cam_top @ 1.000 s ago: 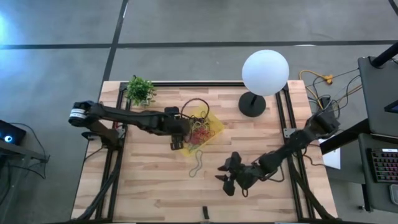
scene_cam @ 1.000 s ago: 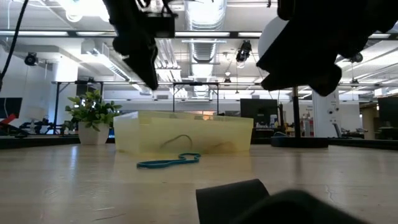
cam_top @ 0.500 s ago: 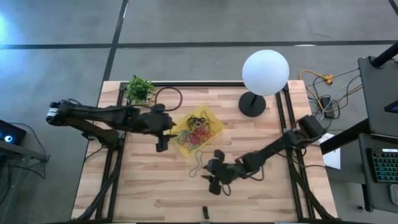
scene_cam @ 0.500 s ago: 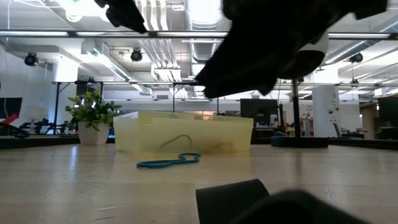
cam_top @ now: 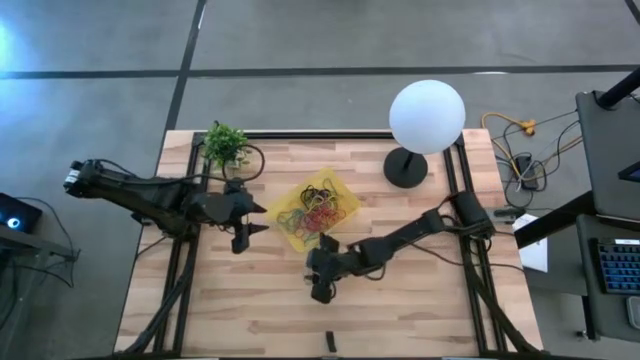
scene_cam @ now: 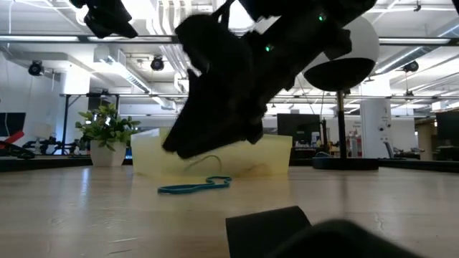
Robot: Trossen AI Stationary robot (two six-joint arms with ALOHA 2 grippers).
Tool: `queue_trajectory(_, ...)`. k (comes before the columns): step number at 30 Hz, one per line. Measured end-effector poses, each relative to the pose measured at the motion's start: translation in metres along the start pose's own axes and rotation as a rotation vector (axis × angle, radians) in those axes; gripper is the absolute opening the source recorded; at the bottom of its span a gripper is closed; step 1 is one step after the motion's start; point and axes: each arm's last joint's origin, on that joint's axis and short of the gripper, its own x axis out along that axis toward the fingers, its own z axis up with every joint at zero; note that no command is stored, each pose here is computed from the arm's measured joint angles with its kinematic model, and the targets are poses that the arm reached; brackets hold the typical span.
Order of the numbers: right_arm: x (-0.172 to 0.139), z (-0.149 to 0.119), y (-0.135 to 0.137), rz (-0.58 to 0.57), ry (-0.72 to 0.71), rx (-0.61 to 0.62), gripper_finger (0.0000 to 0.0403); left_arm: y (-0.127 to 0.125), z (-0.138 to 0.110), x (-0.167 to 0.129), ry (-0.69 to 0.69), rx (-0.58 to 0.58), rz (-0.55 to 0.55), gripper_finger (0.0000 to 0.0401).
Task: Pick and place rubber bands into bin
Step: Put the blue rubber band into the yellow bin
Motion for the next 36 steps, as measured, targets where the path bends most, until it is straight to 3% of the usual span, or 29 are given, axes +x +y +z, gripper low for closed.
queue_trajectory(9,0.015,-0.010,-0.002,-0.083,0.182,0.021,0.0128,0.003,-0.006,-0.008,-0.026,-0.037,0.002,0.0203)
queue_trajectory(13,0.006,-0.018,-0.005,-0.138,0.283,0.054,0.0116,0.005,-0.007,-0.009,-0.037,-0.038,0.023,0.0203)
queue_trajectory(22,-0.040,-0.051,0.017,-0.175,0.416,0.061,0.0107,0.005,-0.006,-0.008,-0.043,-0.038,0.035,0.0203)
queue_trajectory(28,-0.075,-0.071,0.022,-0.190,0.374,0.097,0.0104,0.004,-0.004,-0.006,-0.072,-0.021,0.043,0.0203)
queue_trajectory(31,-0.095,-0.062,0.031,-0.146,0.248,0.068,0.0106,0.003,-0.002,-0.005,-0.095,-0.008,0.045,0.0203)
queue_trajectory(36,-0.110,-0.062,0.024,-0.218,0.154,-0.002,0.0118,0.001,0.002,-0.003,-0.128,0.007,0.037,0.0203)
